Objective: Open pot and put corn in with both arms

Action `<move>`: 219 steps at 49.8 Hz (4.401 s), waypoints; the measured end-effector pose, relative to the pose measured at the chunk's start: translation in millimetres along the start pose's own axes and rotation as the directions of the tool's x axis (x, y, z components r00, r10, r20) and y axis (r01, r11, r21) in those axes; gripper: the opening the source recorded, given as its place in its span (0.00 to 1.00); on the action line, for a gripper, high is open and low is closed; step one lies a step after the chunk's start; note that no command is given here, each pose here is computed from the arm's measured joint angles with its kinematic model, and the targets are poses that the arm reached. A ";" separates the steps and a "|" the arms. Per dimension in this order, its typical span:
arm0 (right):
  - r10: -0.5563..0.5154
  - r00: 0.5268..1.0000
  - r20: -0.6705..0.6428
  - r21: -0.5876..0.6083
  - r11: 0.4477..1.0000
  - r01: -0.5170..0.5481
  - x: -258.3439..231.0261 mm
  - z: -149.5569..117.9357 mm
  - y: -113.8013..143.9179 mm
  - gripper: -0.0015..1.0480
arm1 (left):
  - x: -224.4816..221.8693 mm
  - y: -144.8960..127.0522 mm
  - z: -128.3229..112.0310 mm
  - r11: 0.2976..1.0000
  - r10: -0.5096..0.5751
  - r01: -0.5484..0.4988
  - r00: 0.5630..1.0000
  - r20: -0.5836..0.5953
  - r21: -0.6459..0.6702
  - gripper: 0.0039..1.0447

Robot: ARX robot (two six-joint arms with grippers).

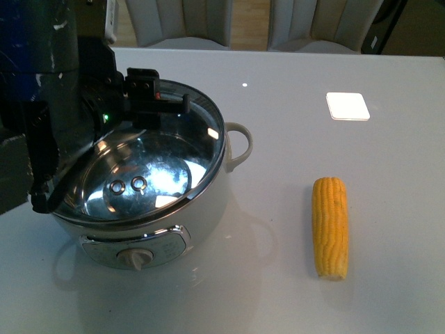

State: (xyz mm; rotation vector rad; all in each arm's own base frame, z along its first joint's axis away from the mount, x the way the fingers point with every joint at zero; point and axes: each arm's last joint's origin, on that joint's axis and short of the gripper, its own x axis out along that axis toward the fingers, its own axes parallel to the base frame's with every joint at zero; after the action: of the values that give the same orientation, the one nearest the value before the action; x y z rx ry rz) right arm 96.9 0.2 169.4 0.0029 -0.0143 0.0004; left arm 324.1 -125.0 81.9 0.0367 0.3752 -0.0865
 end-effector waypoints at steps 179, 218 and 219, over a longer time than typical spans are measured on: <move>0.000 1.000 0.000 0.000 1.000 0.000 0.0 0.0 0.0 0.92 | -56.6 277.4 -0.5 0.943 0.313 -0.280 0.929 0.195 -0.182 0.94; 0.000 1.000 0.000 0.000 1.000 0.000 0.0 0.0 0.0 0.92 | -229.2 122.0 0.7 0.995 0.097 -0.080 0.926 0.365 -0.062 0.03; 0.000 1.000 0.000 0.000 1.000 0.000 0.0 0.0 0.0 0.92 | -229.7 121.5 0.8 0.995 0.095 -0.078 0.925 0.367 -0.061 0.03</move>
State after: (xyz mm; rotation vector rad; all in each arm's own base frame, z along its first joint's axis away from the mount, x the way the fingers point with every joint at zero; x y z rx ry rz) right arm 96.9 0.2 169.4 0.0029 -0.0143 0.0008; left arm 122.5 13.8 169.5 -0.0085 -0.0032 0.0042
